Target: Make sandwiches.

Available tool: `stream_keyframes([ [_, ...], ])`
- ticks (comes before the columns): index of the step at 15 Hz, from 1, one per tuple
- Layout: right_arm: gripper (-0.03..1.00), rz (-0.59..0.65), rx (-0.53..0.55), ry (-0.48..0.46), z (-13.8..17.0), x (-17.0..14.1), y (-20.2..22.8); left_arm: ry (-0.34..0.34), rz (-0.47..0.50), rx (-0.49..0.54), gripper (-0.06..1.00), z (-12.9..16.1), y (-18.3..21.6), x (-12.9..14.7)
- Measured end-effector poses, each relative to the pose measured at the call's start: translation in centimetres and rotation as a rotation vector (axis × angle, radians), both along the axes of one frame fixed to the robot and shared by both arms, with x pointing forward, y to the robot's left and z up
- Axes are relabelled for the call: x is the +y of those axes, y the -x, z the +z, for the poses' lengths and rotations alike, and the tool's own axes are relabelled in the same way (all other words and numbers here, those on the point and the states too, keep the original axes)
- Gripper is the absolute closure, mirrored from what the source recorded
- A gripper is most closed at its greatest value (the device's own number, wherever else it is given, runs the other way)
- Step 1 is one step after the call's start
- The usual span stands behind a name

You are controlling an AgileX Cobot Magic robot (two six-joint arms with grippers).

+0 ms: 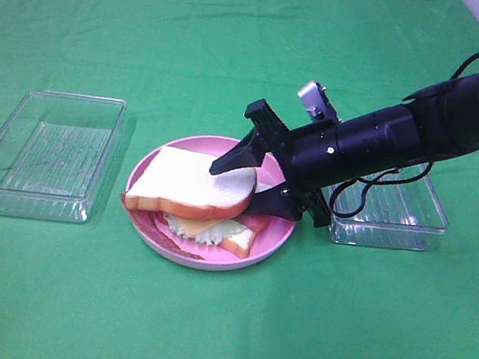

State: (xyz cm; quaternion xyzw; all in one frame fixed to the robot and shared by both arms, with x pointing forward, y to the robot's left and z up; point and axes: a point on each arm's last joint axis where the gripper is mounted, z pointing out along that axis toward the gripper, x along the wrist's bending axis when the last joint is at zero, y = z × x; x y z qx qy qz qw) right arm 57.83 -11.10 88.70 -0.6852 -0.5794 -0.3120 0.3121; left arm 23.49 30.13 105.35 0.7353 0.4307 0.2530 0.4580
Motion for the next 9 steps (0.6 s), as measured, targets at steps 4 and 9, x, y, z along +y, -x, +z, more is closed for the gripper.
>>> stream_keyframes([
  [4,0.32,-0.002,-0.077,0.109,1.8,-0.8,-0.1,0.0,0.0,0.0,0.12,0.0,0.0,0.0],
  [9,0.28,0.064,-0.11,0.32,3.6,-2.4,0.8,0.0,0.0,0.0,0.12,0.0,0.0,0.0],
])
